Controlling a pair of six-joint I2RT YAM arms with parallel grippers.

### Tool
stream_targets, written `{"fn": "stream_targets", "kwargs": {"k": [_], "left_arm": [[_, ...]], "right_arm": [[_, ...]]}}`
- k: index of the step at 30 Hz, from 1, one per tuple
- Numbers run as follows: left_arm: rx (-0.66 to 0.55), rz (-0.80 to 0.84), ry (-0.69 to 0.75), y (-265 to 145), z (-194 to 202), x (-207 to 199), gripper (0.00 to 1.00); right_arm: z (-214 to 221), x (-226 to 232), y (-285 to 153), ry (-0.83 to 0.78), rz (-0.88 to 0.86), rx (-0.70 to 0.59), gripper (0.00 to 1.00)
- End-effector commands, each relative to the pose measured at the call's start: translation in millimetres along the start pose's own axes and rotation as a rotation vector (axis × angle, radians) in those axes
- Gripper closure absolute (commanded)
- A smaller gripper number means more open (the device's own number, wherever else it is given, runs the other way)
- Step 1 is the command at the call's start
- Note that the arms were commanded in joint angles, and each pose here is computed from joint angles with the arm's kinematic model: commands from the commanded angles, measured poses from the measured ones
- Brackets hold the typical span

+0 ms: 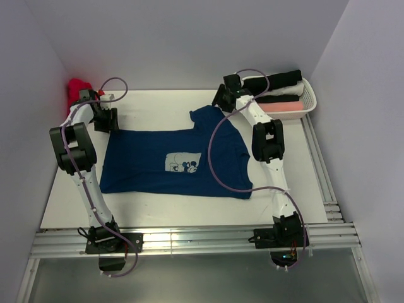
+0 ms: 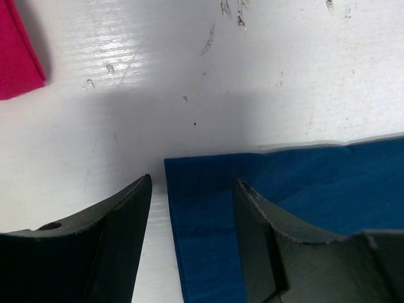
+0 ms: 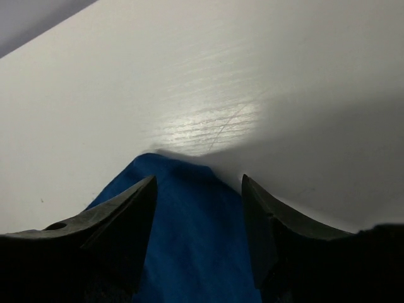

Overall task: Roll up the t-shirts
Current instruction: Fold the tshirt

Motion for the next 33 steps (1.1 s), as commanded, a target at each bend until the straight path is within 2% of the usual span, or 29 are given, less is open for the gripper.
{"fn": "stream_targets", "kwargs": {"k": [1, 2, 4, 9, 11, 13, 16, 19, 22, 26, 30, 33], "left_arm": [[0.002, 0.019, 0.0, 2, -4, -8, 0.41], [0.006, 0.025, 0.0, 2, -3, -10, 0.41], [0.011, 0.029, 0.003, 3, -2, -11, 0.42], [0.013, 0.027, 0.012, 2, -2, -12, 0.44], [0.013, 0.025, 0.018, 1, -2, -12, 0.45], [0.013, 0.023, 0.022, 1, -2, -12, 0.47], [0.016, 0.026, 0.021, 1, -1, -12, 0.52], [0.007, 0.023, 0.024, -1, -3, -12, 0.67], [-0.006, 0.024, 0.026, -2, -6, -13, 0.79], [-0.027, 0.033, 0.026, -6, -10, -15, 0.94], [-0.056, 0.052, 0.029, -12, -15, -20, 0.99], [-0.092, 0.069, 0.03, -21, -19, -24, 1.0]], "right_arm": [[0, 2, -3, -0.026, -0.026, 0.027, 0.37], [0, 3, -2, -0.025, -0.037, 0.03, 0.39], [9, 4, 4, -0.021, -0.062, 0.068, 0.5], [13, 10, 4, -0.03, -0.082, 0.077, 0.6], [12, 11, 3, -0.027, -0.089, 0.074, 0.67], [17, 9, 3, -0.02, -0.08, 0.08, 0.78], [15, 8, 1, -0.015, -0.072, 0.062, 0.89], [5, 9, -5, -0.012, -0.063, 0.012, 0.99], [8, 7, -9, -0.011, -0.057, -0.001, 1.0], [-12, 10, -31, -0.016, -0.052, -0.094, 1.0], [-24, 11, -46, -0.027, -0.041, -0.14, 1.0], [-31, 13, -58, -0.035, -0.046, -0.176, 1.0]]}}
Point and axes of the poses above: each gripper's point midway between its finger pads, its own y axis out along the fingers, its own x axis along the line the jaws close on, z = x × y, the point moved 4 cm from there along -y, back along the fingers, and after that the axes turned 12 degrees about -y, right-handed, at the moved point
